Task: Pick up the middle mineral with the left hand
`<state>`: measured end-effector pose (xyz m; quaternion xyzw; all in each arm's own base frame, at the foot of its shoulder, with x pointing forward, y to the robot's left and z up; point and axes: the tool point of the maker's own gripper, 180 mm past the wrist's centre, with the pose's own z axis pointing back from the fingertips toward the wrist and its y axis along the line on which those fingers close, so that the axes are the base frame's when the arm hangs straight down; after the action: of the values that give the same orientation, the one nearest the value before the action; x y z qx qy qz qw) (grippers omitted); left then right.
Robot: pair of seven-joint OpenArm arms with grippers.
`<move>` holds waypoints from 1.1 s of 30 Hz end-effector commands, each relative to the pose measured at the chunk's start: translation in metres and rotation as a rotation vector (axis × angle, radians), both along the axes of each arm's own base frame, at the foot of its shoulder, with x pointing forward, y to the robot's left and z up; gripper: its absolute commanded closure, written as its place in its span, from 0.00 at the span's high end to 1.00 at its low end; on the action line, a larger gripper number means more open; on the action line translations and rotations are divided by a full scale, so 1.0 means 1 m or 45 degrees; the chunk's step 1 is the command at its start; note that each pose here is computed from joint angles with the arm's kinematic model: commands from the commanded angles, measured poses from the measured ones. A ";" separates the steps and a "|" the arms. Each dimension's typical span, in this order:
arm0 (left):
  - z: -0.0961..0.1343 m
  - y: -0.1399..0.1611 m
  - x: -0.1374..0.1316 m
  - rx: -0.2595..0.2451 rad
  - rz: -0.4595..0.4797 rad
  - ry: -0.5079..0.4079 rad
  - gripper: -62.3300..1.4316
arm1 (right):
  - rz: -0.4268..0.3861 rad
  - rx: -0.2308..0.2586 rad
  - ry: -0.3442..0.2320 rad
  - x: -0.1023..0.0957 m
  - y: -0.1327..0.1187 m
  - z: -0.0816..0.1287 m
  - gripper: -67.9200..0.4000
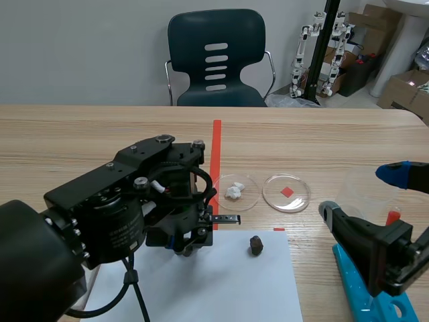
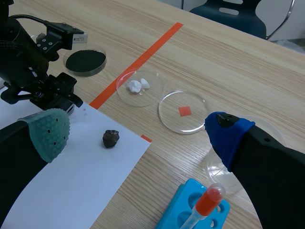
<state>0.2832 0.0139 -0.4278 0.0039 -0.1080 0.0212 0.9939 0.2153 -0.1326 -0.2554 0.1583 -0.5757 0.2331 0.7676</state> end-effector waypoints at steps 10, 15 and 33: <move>0.001 -0.002 0.001 -0.006 -0.002 0.006 0.16 | 0.007 0.020 -0.044 0.003 0.002 0.011 0.87; 0.005 0.005 0.005 -0.002 0.001 -0.024 0.16 | 0.007 0.020 -0.044 0.003 0.002 0.011 0.87; 0.071 0.071 0.030 -0.012 0.080 -0.708 0.16 | 0.007 0.020 -0.044 0.003 0.002 0.011 0.87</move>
<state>0.3095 0.0812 -0.3652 -0.0053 -0.3595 0.0540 0.9316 0.2153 -0.1326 -0.2555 0.1582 -0.5757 0.2333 0.7676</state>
